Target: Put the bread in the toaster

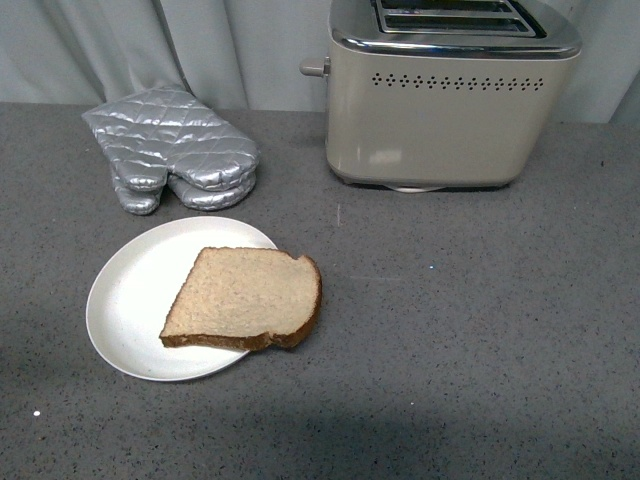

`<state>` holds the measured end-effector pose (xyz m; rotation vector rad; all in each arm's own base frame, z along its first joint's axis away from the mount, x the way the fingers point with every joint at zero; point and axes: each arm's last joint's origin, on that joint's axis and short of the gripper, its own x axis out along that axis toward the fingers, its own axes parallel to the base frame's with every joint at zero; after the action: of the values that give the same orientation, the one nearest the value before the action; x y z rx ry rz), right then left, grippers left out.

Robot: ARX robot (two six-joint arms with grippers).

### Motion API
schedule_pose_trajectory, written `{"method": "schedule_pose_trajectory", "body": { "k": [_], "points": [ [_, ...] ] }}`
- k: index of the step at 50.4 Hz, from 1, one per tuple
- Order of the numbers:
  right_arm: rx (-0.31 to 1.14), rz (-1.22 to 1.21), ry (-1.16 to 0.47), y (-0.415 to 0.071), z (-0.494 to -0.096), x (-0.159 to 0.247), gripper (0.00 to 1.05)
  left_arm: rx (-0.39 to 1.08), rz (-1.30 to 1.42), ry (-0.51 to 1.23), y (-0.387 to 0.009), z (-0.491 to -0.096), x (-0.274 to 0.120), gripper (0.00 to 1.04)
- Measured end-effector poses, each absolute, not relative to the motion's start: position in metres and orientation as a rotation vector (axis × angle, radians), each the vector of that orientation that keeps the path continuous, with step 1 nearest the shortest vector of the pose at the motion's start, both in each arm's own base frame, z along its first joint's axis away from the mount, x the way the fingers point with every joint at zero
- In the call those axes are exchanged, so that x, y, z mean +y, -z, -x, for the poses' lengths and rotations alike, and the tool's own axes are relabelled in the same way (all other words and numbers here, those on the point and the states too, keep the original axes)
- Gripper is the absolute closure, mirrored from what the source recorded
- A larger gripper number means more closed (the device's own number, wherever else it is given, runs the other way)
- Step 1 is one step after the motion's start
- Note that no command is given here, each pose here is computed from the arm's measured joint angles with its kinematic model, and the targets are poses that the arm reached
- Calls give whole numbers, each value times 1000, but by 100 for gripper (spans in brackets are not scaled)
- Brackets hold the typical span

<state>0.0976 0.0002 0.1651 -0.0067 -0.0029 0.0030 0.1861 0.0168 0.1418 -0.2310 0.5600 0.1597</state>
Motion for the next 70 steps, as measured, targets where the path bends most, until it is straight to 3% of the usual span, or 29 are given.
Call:
{"method": "schedule_pose_trajectory", "body": {
  "k": [19,51,70],
  "points": [
    [-3,7,-3,-165,-98,0,10,887,168,-40,-97,-276,28,7],
    [-3,7,-3,-165,-98,0,10,1055,152,40,-57,-327,9,7],
    [-3,7,-3,-165,-98,0,10,1129,159,44,-43,-335,-2,74]
  ]
}}
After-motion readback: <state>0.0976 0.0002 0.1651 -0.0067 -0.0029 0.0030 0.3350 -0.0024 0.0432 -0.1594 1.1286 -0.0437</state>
